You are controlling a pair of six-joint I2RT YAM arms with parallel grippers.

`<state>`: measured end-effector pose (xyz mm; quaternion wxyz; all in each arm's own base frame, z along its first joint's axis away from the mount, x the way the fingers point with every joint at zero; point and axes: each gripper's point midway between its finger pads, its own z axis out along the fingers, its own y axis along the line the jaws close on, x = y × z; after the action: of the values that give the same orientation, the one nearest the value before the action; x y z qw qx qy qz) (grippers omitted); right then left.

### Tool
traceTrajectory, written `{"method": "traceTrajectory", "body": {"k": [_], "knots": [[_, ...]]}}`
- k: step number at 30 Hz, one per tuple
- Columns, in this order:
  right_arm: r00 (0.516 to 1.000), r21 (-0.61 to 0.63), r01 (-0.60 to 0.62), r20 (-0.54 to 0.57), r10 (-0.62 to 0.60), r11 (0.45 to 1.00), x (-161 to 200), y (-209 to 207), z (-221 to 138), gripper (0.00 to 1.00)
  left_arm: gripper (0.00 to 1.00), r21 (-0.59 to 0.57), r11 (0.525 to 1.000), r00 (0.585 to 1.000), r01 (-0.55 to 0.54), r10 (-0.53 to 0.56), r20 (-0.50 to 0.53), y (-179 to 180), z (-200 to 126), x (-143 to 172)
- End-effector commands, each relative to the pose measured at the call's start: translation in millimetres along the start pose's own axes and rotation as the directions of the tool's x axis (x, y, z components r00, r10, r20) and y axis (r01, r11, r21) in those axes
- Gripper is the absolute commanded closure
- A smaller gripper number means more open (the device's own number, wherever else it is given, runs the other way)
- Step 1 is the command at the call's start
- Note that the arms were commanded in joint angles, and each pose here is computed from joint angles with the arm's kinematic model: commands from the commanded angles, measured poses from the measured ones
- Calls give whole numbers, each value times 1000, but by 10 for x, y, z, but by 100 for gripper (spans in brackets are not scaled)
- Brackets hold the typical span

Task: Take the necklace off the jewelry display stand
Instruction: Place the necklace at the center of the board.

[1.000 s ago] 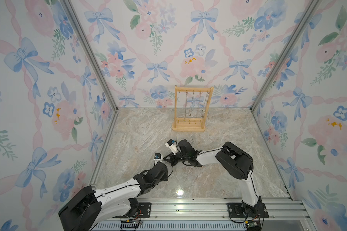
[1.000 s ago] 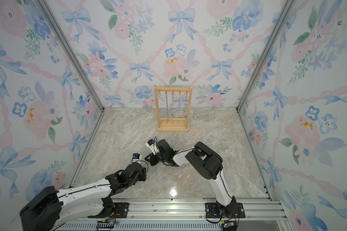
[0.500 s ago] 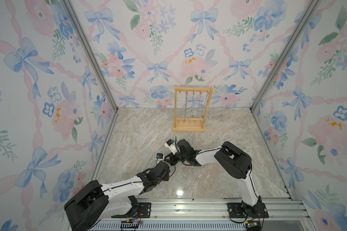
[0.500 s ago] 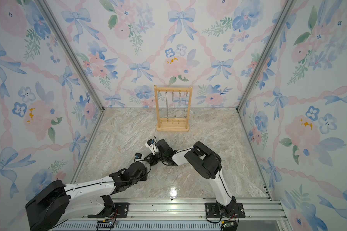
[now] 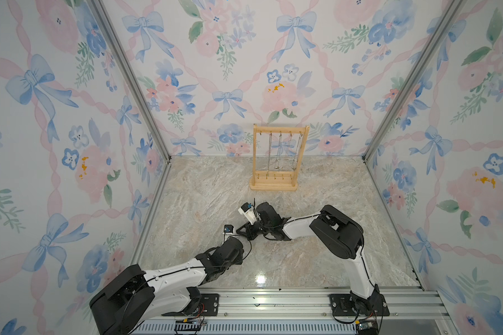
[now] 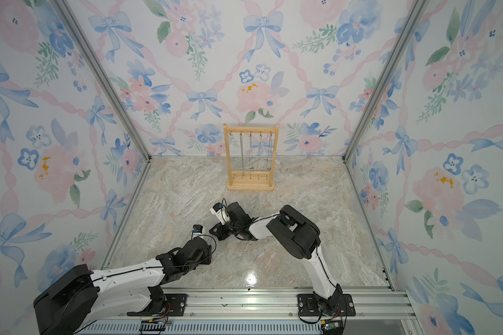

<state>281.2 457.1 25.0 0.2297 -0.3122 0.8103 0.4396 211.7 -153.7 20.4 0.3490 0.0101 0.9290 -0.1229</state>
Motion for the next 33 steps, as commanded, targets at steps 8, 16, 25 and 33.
{"method": "traceTrajectory", "body": {"k": [8,16,25,33], "knots": [[1000,4,-4,-18,4,1000,0,-71,41,93,100,-43,999,999,30,-31,-30,148,21,170],[1000,10,-5,-18,5,1000,-20,-93,37,92,100,-25,999,998,48,-49,-47,150,3,252],[999,29,-19,-25,20,999,-49,-154,45,89,100,-18,998,996,54,-56,-76,145,-11,364],[999,36,-24,-30,25,999,-50,-179,49,85,100,-24,998,995,59,-61,-82,163,-24,401]]}}
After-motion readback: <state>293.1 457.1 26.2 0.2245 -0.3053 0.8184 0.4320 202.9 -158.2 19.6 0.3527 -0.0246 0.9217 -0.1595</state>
